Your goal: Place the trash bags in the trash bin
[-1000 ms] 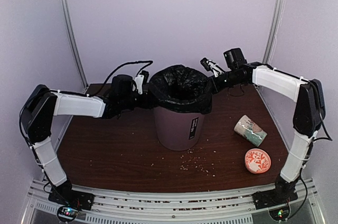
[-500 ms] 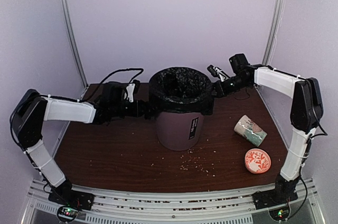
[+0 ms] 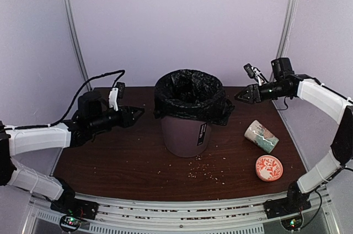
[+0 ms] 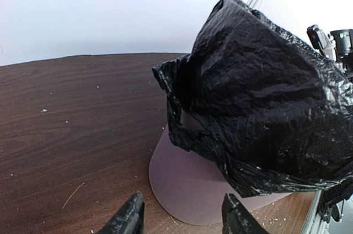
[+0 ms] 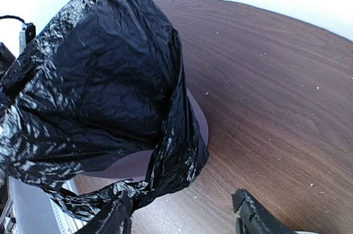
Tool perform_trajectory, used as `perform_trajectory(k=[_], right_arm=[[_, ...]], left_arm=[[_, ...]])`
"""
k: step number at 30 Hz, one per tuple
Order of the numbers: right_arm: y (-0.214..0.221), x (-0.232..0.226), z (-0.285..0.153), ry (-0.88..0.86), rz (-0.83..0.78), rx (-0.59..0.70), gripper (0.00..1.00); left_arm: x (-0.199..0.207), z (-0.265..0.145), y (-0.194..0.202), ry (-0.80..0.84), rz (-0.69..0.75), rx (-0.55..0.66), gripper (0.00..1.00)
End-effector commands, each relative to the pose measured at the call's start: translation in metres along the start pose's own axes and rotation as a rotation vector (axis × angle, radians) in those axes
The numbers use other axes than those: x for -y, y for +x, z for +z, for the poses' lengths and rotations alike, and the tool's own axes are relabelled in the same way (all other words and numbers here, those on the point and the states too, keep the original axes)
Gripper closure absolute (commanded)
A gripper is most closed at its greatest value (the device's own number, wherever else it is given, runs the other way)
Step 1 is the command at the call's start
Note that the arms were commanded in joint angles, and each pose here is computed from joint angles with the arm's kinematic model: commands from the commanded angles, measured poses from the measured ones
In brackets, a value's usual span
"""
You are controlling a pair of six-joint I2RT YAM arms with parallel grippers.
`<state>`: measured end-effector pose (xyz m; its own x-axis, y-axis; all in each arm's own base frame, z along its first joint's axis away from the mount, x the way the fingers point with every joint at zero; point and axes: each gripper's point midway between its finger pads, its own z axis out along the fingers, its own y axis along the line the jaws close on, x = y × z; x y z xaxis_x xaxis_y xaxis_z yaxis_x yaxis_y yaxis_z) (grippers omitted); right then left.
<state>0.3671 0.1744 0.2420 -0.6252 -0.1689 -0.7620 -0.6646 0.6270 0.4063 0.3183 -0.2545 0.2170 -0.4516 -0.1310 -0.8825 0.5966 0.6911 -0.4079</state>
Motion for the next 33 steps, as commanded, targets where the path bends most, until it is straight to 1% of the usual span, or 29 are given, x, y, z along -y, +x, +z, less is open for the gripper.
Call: perform_trajectory(k=[1, 4, 6, 10, 12, 14, 16, 18, 22, 24, 27, 31, 33], right_arm=[[0.015, -0.009, 0.008, -0.097, -0.015, -0.021, 0.34], [0.024, -0.01, 0.011, -0.106, -0.008, -0.024, 0.29], [0.031, -0.014, 0.017, -0.14, -0.003, -0.018, 0.26], [0.047, -0.035, 0.033, -0.26, 0.007, -0.096, 0.23], [0.048, -0.043, 0.036, -0.299, 0.004, -0.108, 0.22], [0.047, -0.048, 0.037, -0.325, 0.002, -0.103, 0.21], [0.047, -0.053, 0.038, -0.353, 0.005, -0.098, 0.2], [0.049, -0.056, 0.04, -0.377, 0.016, -0.099, 0.2], [0.055, -0.052, 0.054, -0.377, 0.037, -0.113, 0.2], [0.06, -0.046, 0.066, -0.339, 0.05, -0.133, 0.21], [0.069, -0.044, 0.084, -0.303, 0.03, -0.168, 0.22], [0.08, -0.048, 0.104, -0.313, 0.044, -0.216, 0.24], [0.086, -0.043, 0.112, -0.285, 0.054, -0.234, 0.24]], left_arm=[[0.0, -0.003, -0.024, -0.001, -0.021, 0.109, 0.51], [-0.005, -0.001, -0.043, -0.047, -0.036, 0.165, 0.5], [-0.009, 0.006, -0.056, -0.065, -0.054, 0.2, 0.45], [-0.017, 0.037, -0.065, -0.067, -0.112, 0.184, 0.44], [-0.013, 0.05, -0.066, -0.014, -0.146, 0.175, 0.44], [-0.001, 0.062, -0.065, 0.083, -0.153, 0.164, 0.44], [0.012, 0.071, -0.058, 0.17, -0.169, 0.12, 0.46], [0.017, 0.072, -0.047, 0.201, -0.19, 0.099, 0.47], [0.015, 0.068, -0.017, 0.192, -0.22, 0.051, 0.49], [0.016, 0.066, 0.002, 0.195, -0.232, 0.018, 0.5], [0.014, 0.061, 0.03, 0.188, -0.244, -0.019, 0.51], [0.011, 0.051, 0.062, 0.178, -0.282, -0.042, 0.52], [0.008, 0.047, 0.073, 0.173, -0.3, -0.048, 0.52]])
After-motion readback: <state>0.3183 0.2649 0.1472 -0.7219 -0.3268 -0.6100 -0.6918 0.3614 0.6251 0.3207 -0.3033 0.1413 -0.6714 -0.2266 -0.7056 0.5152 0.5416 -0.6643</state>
